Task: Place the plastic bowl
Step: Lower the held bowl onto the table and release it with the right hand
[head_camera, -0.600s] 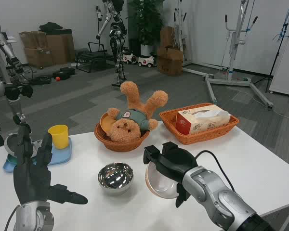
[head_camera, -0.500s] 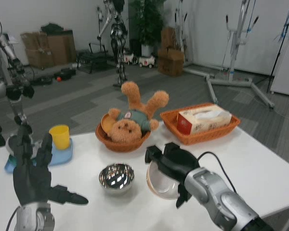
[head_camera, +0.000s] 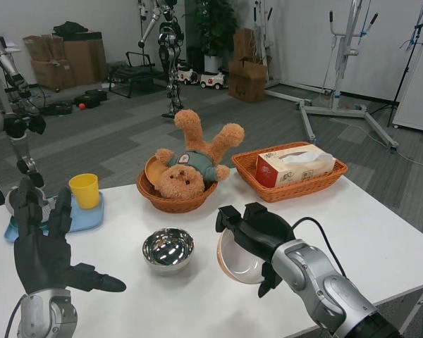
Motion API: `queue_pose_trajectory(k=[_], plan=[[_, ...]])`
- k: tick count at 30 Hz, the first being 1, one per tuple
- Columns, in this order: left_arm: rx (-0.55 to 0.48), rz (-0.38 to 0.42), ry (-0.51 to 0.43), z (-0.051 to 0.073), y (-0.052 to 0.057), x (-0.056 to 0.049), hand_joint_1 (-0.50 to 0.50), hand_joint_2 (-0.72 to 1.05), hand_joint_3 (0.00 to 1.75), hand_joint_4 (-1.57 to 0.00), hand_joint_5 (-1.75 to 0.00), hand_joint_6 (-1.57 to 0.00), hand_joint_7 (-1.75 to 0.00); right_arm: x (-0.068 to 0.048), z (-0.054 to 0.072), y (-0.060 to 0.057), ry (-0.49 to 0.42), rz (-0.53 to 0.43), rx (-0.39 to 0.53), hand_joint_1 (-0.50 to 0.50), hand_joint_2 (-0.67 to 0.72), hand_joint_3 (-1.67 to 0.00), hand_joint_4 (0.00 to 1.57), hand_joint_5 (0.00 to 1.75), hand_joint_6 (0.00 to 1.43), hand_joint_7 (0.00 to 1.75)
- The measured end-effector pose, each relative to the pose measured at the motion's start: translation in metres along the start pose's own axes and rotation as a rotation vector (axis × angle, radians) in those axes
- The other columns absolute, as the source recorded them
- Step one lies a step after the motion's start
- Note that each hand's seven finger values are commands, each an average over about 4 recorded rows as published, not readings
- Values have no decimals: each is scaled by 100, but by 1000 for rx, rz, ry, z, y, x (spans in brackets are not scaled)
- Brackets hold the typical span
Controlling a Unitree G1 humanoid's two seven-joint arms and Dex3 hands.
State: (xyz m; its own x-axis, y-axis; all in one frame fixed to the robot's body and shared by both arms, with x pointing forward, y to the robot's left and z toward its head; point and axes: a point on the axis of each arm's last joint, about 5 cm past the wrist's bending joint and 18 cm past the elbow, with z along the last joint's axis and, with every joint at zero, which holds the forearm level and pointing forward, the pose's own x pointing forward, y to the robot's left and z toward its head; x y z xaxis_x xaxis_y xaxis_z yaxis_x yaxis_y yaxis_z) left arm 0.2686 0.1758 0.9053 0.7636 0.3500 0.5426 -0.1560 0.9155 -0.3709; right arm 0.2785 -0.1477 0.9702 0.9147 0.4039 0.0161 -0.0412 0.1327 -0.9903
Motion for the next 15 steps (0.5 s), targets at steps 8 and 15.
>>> queue_pose_trajectory(k=[8,15], plan=[[0,0,-1,0,0,0,-39,-72,0,-45,-10,0,0,2,-8,7,48,41,10,-42,-60,-119,152,126,45,169],[2,-10,4,-1,-1,-1,-39,-72,0,-45,-10,0,0,17,-17,15,163,161,-30,-42,-60,-119,150,126,46,169]])
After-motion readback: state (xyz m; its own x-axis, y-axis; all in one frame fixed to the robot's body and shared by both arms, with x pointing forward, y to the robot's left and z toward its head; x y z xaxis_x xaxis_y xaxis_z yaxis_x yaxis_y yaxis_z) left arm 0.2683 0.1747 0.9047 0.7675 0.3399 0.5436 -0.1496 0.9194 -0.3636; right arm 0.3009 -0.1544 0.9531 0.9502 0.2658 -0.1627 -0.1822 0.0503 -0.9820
